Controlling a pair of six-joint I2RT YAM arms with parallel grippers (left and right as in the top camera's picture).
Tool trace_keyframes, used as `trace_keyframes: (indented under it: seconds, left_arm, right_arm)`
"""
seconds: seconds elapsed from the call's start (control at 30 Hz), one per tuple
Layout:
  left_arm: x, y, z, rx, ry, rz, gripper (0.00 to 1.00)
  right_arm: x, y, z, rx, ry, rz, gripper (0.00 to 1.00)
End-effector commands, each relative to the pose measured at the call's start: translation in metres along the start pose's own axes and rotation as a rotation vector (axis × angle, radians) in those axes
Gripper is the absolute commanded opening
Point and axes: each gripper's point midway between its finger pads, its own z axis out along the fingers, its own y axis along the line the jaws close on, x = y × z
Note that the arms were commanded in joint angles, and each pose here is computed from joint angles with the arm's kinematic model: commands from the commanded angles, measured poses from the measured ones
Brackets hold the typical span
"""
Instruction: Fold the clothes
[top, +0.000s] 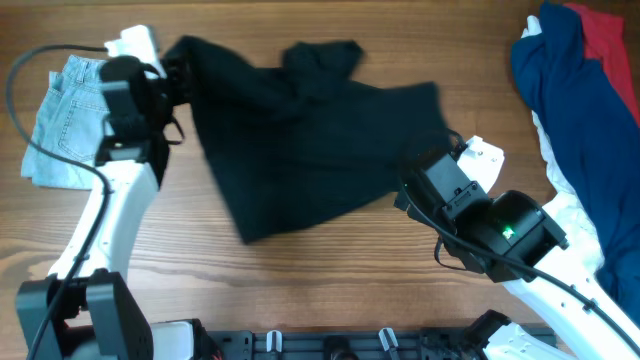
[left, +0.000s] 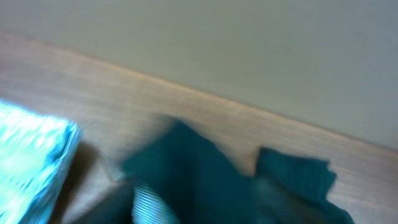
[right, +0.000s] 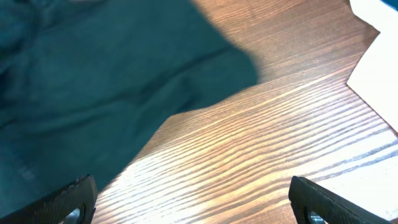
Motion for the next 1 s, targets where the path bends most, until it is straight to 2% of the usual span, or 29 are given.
trace_keyframes:
  seconds: [0.0,0.17,0.37,0.7,0.97]
  left_arm:
    - [0.064,0.005,-0.007,-0.031,0.256,-0.070,1.00]
    - [0.149,0.005,-0.046,-0.101,0.630,-0.213,1.00]
    - [0.199,-0.004,-0.085,-0.137,0.875,-0.219,1.00]
    - [0.245,-0.028,-0.108,-0.107,1.017,-0.185,1.00]
    - [0.276,-0.020,-0.117,-0.127,1.060,-0.192,1.00]
  right_arm:
    - [-0.004,0.001,-0.002,-0.015,-0.013,-0.019,1.00]
    - [-0.007,0.006,-0.001,-0.027,-0.027,-0.064,1.00]
    - [-0.017,0.028,0.019,-0.049,-0.028,-0.146,1.00]
    - [-0.032,0.038,0.105,-0.078,0.182,-0.086,1.00]
    - [-0.011,0.015,0.173,-0.014,0.399,-0.071,1.00]
